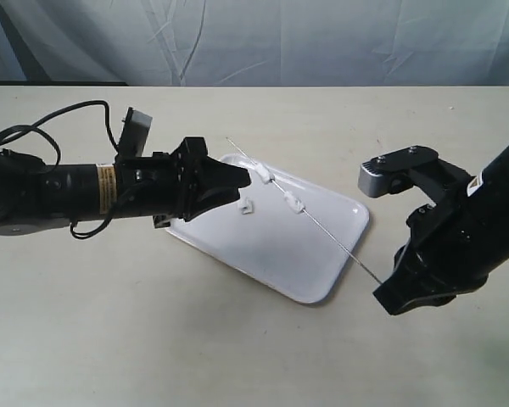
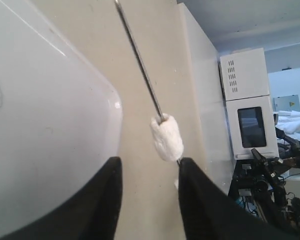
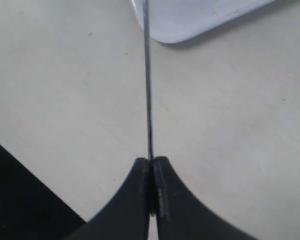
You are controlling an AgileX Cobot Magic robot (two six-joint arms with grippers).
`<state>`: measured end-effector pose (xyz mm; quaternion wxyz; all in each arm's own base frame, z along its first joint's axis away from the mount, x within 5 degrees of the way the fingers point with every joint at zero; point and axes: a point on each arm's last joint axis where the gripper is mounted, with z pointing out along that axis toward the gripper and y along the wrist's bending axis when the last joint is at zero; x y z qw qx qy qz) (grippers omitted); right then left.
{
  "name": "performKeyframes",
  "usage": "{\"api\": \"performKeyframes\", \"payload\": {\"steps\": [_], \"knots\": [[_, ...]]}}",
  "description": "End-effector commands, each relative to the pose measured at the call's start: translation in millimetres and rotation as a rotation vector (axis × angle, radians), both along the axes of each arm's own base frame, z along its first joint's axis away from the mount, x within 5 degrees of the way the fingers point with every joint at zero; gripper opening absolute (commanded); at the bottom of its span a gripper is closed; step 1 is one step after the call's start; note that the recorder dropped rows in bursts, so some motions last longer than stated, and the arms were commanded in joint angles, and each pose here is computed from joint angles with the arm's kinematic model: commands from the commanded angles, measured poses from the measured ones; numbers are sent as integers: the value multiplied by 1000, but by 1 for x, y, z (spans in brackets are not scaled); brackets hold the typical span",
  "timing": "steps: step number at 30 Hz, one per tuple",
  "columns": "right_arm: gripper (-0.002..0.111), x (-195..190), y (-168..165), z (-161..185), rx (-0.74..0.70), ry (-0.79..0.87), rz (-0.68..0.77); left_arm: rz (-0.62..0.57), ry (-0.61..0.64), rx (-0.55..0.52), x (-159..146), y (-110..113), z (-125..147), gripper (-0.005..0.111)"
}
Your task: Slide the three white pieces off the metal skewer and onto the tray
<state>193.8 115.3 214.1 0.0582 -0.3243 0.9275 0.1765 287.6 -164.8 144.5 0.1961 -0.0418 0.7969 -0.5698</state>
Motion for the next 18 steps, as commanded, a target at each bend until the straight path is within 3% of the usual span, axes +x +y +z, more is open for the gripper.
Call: {"api": "performKeyframes", "payload": {"steps": [1,6,14,18], "knots": [[-1,-1,0,1,13,-3,6,14,-8,-16,7,-5,2,37],[-1,-4,0,1,15,21,23,-34,-6,-28,13,-26,-1,37],[-1,-4,1,1,20,22,28,-35,4,-53,15,-28,-5,36],[-1,-4,1,1,20,22,28,-33,3,-55,16,-28,-4,20]]}}
